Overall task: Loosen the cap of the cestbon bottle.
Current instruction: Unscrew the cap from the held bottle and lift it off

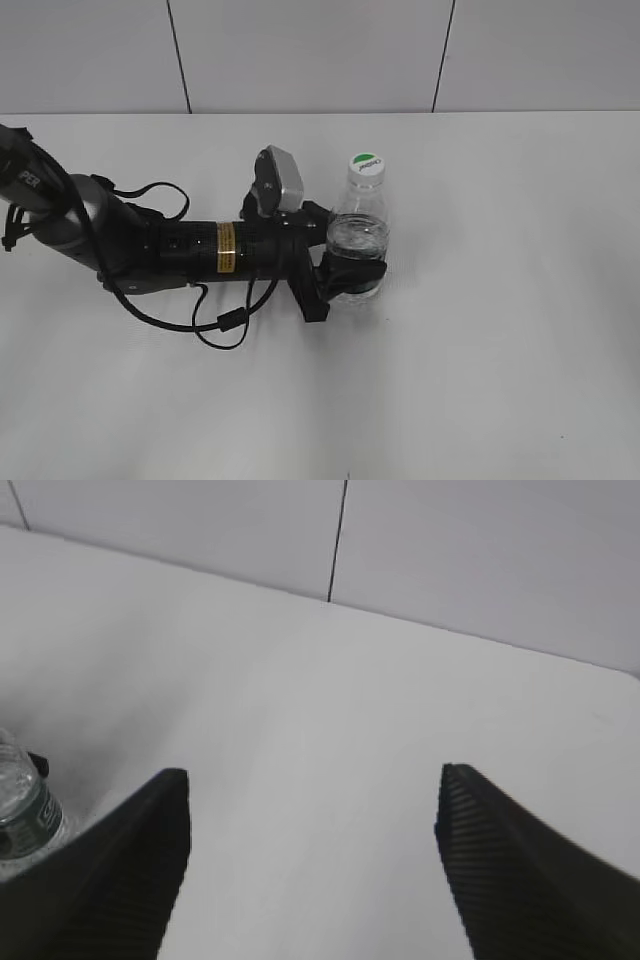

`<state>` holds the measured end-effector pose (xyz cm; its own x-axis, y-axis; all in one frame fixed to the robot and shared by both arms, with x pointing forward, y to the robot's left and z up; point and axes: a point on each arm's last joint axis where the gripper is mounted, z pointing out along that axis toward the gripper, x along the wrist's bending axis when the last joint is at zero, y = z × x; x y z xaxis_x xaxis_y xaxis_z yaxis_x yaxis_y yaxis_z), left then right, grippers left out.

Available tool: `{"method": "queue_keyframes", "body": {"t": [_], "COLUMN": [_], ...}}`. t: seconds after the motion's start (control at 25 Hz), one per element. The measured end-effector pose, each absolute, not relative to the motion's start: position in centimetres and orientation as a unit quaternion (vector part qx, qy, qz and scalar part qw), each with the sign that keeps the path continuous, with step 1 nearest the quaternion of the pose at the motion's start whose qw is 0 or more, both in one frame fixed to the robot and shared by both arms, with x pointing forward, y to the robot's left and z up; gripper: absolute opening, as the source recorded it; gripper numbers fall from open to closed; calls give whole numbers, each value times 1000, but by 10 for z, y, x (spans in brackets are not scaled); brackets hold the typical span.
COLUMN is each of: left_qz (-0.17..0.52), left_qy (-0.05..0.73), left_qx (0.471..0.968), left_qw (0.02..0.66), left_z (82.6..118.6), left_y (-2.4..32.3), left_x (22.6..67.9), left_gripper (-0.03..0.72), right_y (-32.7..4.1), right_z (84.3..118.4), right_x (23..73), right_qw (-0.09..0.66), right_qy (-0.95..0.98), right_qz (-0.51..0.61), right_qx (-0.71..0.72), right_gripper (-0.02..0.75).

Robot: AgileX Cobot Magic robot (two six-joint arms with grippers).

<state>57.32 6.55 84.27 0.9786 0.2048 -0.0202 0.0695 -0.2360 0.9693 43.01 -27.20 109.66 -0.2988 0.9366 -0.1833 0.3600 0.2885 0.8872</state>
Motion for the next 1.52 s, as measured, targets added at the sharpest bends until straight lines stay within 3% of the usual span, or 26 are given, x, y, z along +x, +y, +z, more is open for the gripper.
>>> {"method": "queue_keyframes", "body": {"t": [0.2, 0.4, 0.76, 1.16, 1.52], "left_qz": [85, 94, 96, 97, 97], "left_qy": [131, 147, 151, 152, 152], "left_qx": [774, 769, 771, 771, 771], "left_qw": [613, 615, 611, 611, 611], "left_z": [842, 842, 841, 841, 841], "left_y": [68, 69, 70, 70, 70], "left_x": [582, 585, 586, 586, 586], "left_gripper": [413, 413, 413, 412, 412], "right_y": [-249, -209, -149, -142, -137], "right_z": [1106, 1093, 1062, 1045, 1017], "right_x": [456, 483, 510, 520, 511], "right_qw": [370, 327, 331, 347, 311], "right_qy": [753, 791, 782, 701, 707], "right_qz": [378, 383, 420, 481, 511], "right_qx": [391, 348, 321, 396, 376], "right_gripper": [586, 586, 586, 586, 586]}}
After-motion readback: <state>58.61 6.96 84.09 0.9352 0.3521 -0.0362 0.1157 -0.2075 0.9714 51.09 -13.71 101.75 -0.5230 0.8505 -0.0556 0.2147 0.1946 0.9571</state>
